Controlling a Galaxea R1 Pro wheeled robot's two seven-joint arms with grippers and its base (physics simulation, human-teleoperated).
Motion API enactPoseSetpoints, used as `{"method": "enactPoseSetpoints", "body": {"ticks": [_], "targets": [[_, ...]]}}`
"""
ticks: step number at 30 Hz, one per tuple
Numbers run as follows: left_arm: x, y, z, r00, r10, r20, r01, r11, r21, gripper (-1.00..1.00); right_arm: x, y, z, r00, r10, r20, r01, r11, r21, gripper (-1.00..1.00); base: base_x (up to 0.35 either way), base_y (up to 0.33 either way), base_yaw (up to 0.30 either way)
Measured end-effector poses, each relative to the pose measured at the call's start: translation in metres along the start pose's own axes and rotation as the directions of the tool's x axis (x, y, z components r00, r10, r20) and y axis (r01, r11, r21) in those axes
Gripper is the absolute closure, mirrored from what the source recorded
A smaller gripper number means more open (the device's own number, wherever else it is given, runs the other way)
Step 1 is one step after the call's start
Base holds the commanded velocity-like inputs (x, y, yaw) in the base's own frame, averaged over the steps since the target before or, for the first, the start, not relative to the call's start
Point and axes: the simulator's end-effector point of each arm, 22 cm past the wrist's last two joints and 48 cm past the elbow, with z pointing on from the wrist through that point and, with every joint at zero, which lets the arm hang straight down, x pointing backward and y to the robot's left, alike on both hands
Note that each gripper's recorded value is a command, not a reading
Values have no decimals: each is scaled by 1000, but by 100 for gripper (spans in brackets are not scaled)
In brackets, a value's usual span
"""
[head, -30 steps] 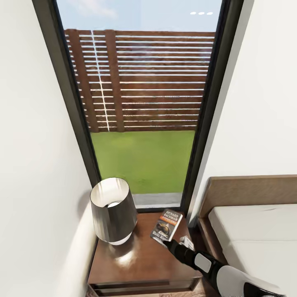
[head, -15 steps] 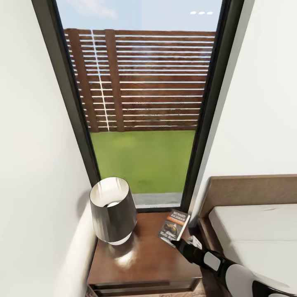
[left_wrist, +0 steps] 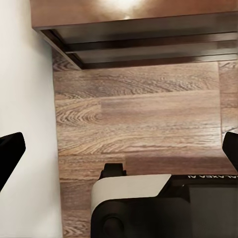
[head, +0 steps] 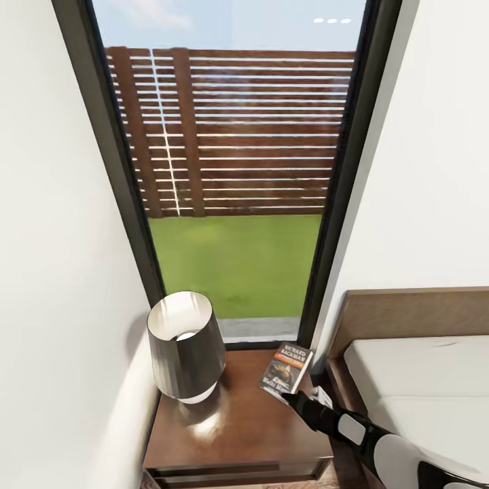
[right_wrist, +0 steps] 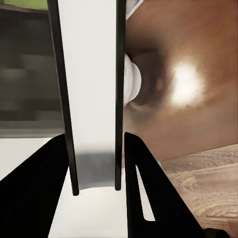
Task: In the bedroom, move the book from the bed onto either nightstand, and place the two sandals side by side next to the bed.
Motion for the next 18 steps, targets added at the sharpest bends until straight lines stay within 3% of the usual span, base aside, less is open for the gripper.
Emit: {"method": "enactPoseSetpoints", "body": {"ticks": [18], "targets": [[1,0,10,1000,0,0,0,1000,0,-100,0,-2,8,1000,-1,-1,1,1000,-20,100,0,0,0]]}}
